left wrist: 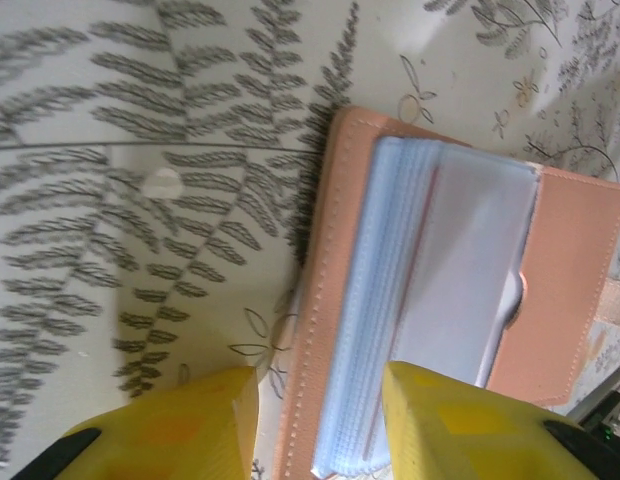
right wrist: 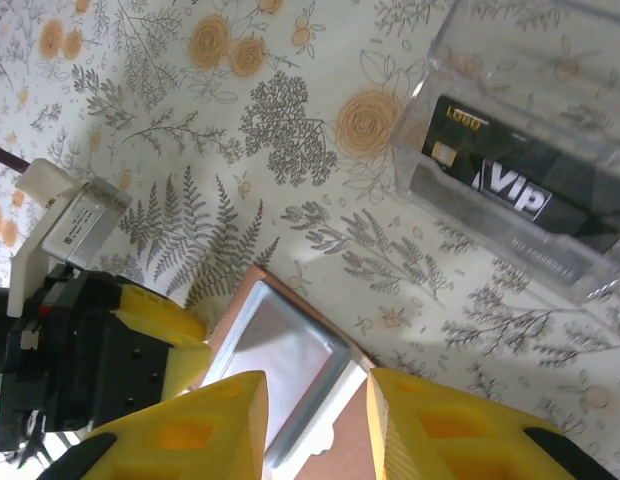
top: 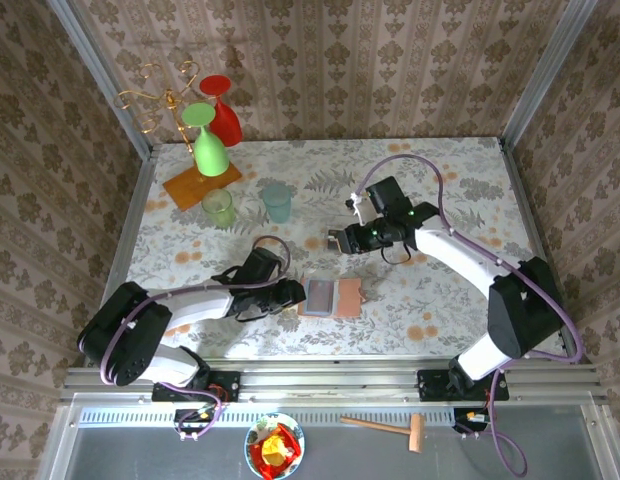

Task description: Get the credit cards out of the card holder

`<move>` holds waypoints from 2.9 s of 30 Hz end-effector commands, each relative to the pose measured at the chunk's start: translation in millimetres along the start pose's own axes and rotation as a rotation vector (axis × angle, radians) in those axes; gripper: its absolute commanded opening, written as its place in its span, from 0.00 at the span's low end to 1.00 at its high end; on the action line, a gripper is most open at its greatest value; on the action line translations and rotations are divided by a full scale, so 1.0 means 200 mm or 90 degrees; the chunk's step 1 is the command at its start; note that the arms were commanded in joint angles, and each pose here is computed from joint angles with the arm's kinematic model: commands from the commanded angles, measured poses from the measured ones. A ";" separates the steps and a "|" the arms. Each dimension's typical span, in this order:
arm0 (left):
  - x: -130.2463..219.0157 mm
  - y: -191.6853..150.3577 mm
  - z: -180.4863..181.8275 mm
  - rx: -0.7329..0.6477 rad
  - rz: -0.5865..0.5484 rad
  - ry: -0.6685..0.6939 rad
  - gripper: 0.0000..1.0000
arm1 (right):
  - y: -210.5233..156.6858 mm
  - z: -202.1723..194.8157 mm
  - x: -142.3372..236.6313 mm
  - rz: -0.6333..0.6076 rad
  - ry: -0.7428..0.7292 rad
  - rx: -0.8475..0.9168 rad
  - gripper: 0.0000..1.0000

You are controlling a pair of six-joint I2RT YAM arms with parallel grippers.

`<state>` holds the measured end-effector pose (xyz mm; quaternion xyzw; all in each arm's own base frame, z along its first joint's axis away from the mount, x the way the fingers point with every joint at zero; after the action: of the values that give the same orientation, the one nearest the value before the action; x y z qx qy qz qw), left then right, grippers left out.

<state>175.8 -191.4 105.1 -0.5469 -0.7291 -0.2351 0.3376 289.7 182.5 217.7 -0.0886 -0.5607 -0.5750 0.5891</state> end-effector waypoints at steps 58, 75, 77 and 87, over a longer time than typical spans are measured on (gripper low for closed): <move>-0.06 -0.05 0.03 0.024 0.010 0.026 0.18 | -0.38 0.26 -0.44 0.171 -0.018 -0.265 0.38; -0.06 -0.05 0.04 0.026 0.011 0.032 0.18 | -0.42 0.22 -0.45 0.181 -0.046 -0.266 0.38; -0.06 -0.05 0.04 0.026 0.011 0.032 0.18 | -0.42 0.22 -0.45 0.181 -0.045 -0.267 0.38; -0.06 -0.04 0.04 0.025 0.012 0.038 0.18 | -0.43 0.20 -0.44 0.181 -0.043 -0.272 0.38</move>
<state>171.7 -200.3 99.5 -0.5436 -0.7295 -0.2319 0.3445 228.8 242.3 121.3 -0.2966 -0.4204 -0.5947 0.6177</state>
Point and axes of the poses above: each hand's point on the last joint's axis, 136 mm out from that joint toward the fingers, its own x axis back along the fingers, its own z axis along the line the jaws close on, y = z × x, the point moved 10 cm from there along x, back along the fingers, and after that the axes turned 11 degrees about x, right-handed, at the moved point
